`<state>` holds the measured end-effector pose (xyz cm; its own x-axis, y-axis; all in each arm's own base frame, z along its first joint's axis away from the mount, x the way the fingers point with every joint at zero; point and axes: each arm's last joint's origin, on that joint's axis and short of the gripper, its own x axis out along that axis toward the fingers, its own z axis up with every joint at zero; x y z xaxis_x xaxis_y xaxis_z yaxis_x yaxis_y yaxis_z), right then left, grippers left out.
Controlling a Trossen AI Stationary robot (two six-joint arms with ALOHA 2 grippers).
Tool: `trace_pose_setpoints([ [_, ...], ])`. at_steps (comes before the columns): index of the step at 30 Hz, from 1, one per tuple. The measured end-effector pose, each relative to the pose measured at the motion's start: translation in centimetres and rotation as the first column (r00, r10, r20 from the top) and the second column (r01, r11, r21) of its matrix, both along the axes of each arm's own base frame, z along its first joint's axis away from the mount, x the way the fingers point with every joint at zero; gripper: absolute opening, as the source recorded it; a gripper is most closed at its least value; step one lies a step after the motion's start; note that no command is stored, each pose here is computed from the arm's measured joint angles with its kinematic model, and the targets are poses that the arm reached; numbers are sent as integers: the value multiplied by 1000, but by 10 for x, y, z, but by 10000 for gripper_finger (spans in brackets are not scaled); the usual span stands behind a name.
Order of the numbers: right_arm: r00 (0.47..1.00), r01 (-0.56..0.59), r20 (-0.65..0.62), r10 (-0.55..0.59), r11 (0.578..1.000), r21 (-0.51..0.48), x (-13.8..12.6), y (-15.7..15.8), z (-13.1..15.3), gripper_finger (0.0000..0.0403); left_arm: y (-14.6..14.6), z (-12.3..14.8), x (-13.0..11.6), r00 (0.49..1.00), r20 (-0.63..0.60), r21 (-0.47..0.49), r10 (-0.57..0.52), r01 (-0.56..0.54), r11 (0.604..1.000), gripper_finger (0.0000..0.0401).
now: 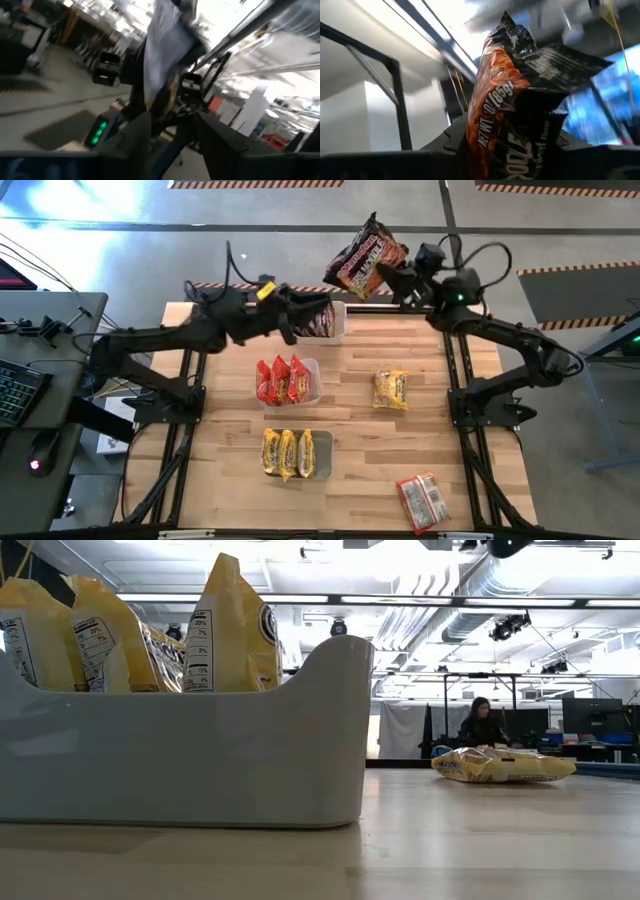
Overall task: Sort Maruchan noodles
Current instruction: Put the black noodle pack into the white bin
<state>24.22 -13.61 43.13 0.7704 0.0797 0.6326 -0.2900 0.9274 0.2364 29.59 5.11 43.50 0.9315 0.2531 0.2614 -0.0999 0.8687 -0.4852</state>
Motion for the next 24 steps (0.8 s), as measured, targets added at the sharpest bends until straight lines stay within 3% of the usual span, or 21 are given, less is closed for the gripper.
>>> trace_pose_setpoints([
  [4, 971, -59, -227, 72, 996, 60, -2, -20, -11, 123, 12, 5, -23, 998, -58, -76, 30, -35, 997, 173],
  [9, 905, -23, -425, 24, 1000, 9, 4, -27, -18, 123, 38, 10, -47, 994, -104, -34, 43, -47, 998, 206],
  [17, 887, -1, -462, -6, 1000, -15, 24, -20, -17, 123, 91, -2, -59, 979, -161, -79, -122, 110, 991, 234],
  [24, 880, 36, -475, -25, 999, 15, 35, -20, -22, 123, 103, -6, -53, 965, -146, -33, -217, 214, 976, 235],
])
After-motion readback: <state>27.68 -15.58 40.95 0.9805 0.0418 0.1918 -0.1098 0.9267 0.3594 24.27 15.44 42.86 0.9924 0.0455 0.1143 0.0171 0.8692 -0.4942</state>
